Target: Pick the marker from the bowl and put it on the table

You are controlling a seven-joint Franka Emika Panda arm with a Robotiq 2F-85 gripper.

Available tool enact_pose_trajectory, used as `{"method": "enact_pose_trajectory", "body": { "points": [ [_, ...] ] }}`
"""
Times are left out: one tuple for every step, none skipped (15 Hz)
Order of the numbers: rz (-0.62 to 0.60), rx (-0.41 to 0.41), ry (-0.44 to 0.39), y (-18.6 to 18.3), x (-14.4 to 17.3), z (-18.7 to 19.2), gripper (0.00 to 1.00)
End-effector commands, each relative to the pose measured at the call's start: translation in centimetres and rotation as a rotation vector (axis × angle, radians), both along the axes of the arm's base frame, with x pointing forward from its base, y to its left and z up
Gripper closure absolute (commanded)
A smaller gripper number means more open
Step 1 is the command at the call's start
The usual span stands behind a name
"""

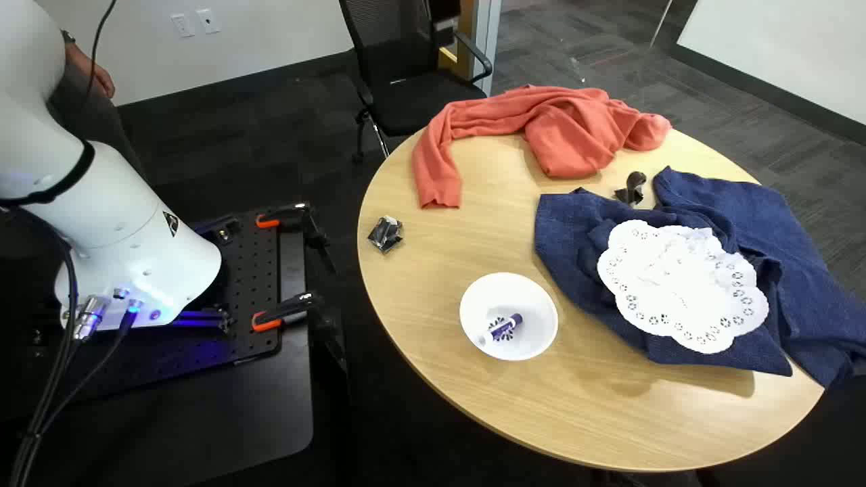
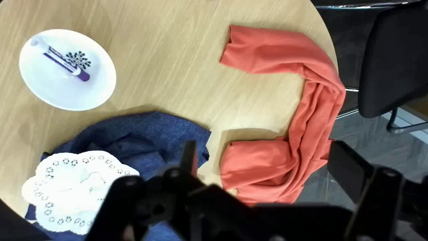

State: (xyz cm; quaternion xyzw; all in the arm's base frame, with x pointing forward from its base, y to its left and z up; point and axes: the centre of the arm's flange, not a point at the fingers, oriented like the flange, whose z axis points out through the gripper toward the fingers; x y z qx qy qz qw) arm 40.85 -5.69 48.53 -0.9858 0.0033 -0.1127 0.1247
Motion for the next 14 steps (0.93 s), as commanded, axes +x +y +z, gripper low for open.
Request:
{"method": "enact_pose_trajectory", "body": {
  "points": [
    [0.0, 0.0, 0.0, 0.0, 0.0, 0.0, 0.0],
    [0.0, 0.0, 0.0, 0.0, 0.0, 0.0, 0.0],
    [0.0, 0.0, 0.0, 0.0, 0.0, 0.0, 0.0],
    [0.0, 0.0, 0.0, 0.0, 0.0, 0.0, 0.0],
    [0.0, 0.0, 0.0, 0.0, 0.0, 0.0, 0.0],
    [0.0, 0.0, 0.0, 0.0, 0.0, 0.0, 0.0],
    [0.0, 0.0, 0.0, 0.0, 0.0, 0.0, 0.0],
    [0.007, -0.024, -0.013, -0.3, 0.3, -0.2, 0.0],
    [0.01, -0.044, -0.016, -0.7, 0.6, -0.5, 0.0],
    [0.023, -0.065, -0.008, -1.5, 0.9, -0.9, 0.0],
    [0.033, -0.09, -0.003, -2.1, 1.1, -1.3, 0.0],
    [0.048, -0.117, 0.011, -2.9, 1.5, -1.8, 0.0],
    [0.063, -0.136, 0.025, -3.8, 1.9, -2.4, 0.0],
    [0.077, -0.162, 0.039, -4.7, 2.2, -3.2, 0.0]
  ]
}}
